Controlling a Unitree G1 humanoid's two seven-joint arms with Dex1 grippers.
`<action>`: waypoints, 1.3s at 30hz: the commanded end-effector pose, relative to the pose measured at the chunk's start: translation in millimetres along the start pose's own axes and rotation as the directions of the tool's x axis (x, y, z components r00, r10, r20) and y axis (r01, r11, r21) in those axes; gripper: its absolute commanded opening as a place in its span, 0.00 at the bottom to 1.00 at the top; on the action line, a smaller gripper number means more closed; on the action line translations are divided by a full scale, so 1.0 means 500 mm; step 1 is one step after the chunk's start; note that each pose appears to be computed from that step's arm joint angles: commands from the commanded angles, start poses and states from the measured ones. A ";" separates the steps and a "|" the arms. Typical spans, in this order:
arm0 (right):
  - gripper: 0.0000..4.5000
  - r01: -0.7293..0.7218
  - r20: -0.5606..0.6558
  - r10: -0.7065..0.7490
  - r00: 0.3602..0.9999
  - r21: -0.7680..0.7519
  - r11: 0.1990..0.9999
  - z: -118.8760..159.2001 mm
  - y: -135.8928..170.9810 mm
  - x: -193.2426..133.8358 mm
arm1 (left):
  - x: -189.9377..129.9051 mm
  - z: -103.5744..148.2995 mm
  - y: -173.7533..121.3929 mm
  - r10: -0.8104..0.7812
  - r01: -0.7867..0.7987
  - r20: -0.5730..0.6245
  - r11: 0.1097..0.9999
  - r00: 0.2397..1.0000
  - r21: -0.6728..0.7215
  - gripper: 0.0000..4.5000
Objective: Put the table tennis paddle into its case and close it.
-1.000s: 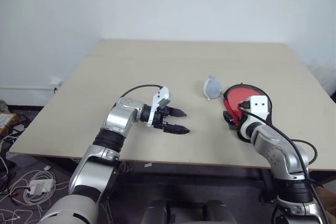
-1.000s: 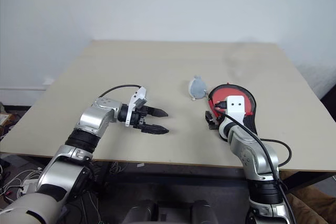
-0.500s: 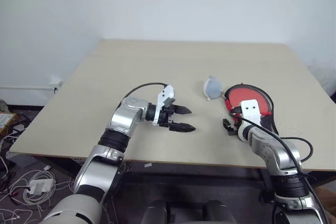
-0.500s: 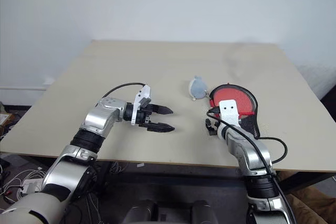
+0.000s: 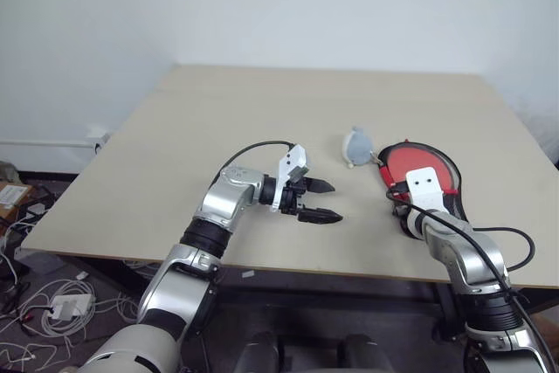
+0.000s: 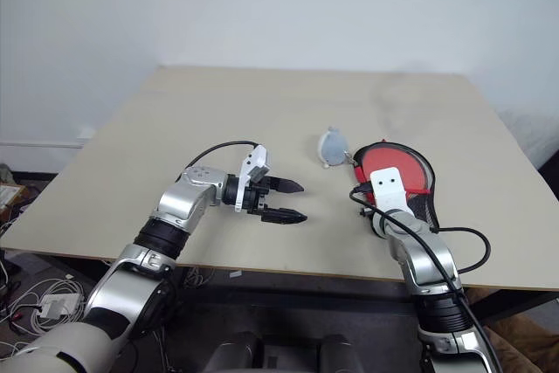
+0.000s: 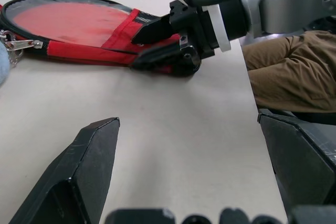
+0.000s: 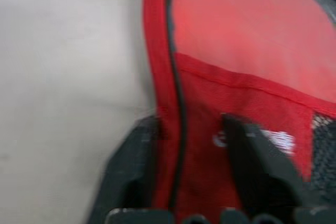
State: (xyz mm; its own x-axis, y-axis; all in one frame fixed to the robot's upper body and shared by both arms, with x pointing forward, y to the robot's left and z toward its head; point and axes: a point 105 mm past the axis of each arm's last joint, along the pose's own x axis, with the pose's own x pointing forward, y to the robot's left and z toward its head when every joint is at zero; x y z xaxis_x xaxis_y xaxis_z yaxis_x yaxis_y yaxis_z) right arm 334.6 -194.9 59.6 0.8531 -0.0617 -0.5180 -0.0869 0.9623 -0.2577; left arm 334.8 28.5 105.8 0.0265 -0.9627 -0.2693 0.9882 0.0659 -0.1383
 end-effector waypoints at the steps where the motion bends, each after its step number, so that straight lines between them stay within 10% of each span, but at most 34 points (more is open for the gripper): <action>1: 0.14 0.049 -0.013 -0.049 0.999 0.000 0.999 -0.003 -0.024 0.000 | -0.003 0.033 0.002 0.007 -0.008 0.030 0.999 1.000 0.044 1.00; 3: 0.01 0.046 -0.006 -0.046 0.999 0.002 0.999 0.001 -0.023 0.000 | -0.003 0.034 0.002 0.006 -0.007 0.031 0.999 0.999 0.046 1.00; 22: 0.01 -0.420 0.279 0.348 0.895 0.269 0.866 0.106 0.064 -0.098 | -0.007 0.035 0.009 0.013 -0.013 0.012 0.999 1.000 0.050 1.00; 39: 0.01 -0.643 0.120 0.636 0.763 0.253 0.723 -0.024 0.149 -0.250 | -0.015 0.041 0.025 0.019 -0.019 0.008 0.998 1.000 0.058 1.00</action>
State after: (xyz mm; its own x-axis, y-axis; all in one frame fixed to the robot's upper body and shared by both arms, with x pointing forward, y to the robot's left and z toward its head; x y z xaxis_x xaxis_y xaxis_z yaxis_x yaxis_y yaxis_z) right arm 228.7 -131.5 82.3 0.6828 0.5282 -0.5048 -0.3846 0.8473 0.3663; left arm 347.0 34.1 109.2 0.0502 -0.9579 -0.2827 0.9863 0.0921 -0.1368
